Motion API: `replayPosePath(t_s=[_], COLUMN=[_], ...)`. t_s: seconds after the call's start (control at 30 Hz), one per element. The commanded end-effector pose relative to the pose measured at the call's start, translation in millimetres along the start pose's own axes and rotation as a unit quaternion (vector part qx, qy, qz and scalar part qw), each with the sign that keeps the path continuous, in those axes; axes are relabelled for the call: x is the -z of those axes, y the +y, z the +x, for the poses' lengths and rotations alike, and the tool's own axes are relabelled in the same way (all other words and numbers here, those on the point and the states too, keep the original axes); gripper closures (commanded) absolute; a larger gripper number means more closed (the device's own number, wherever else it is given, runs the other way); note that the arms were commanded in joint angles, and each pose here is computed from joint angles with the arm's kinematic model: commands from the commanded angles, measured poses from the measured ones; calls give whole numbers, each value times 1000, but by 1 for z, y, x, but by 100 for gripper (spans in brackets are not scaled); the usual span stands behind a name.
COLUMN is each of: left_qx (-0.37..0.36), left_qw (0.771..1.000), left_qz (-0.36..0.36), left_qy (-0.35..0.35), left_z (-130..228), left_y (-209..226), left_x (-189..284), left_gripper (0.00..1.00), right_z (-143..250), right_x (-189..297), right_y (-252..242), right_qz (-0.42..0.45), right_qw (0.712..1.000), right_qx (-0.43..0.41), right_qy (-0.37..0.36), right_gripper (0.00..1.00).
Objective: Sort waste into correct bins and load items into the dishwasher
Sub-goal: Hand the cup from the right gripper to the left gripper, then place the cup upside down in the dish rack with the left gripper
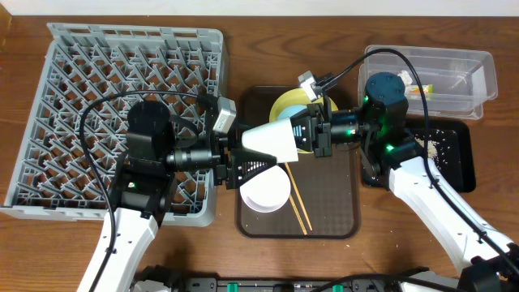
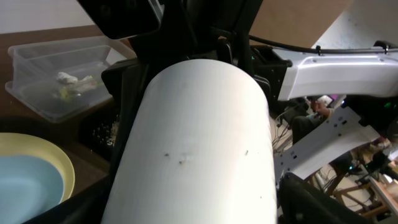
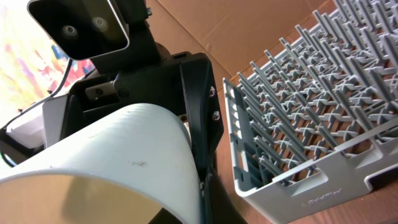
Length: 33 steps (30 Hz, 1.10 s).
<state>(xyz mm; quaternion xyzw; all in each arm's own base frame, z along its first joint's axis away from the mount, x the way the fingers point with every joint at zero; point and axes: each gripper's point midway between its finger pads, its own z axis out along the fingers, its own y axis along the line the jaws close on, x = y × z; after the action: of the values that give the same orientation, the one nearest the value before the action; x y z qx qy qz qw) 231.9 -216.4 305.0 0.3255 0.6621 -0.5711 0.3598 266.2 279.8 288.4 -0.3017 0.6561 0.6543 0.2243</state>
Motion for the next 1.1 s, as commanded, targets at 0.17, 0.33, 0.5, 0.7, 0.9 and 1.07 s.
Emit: replayPosePath(t_s=[0.17,0.33,0.5,0.7,0.9,1.07], left_qx=[-10,-10,-11,-16,-21,-20], left_qw=[1000,1000,1000,999,999,1000], left_qz=[26,26,27,27,27,3], left_qy=[8,8,8,7,5,-3], left_z=[-2,-2,-2,-3,-5,-7], left_y=[-15,-15,-15,-15,-15,-7], left_x=[-5,-5,-5,-5,-5,-5], left_gripper=[22,21,14,15,37,40], right_z=[-1,1,1,1,1,2], right_x=[-12,-15,-15,-15,-15,-15], right_y=[15,17,18,18,18,18], right_qz=[-14,-17,-18,-18,-18,-20], right_qw=[1000,1000,1000,1000,1000,1000], right_qx=[7,6,0,0,0,0], right_qy=[7,11,12,12,12,13], right_gripper=[99,99,99,99,90,81])
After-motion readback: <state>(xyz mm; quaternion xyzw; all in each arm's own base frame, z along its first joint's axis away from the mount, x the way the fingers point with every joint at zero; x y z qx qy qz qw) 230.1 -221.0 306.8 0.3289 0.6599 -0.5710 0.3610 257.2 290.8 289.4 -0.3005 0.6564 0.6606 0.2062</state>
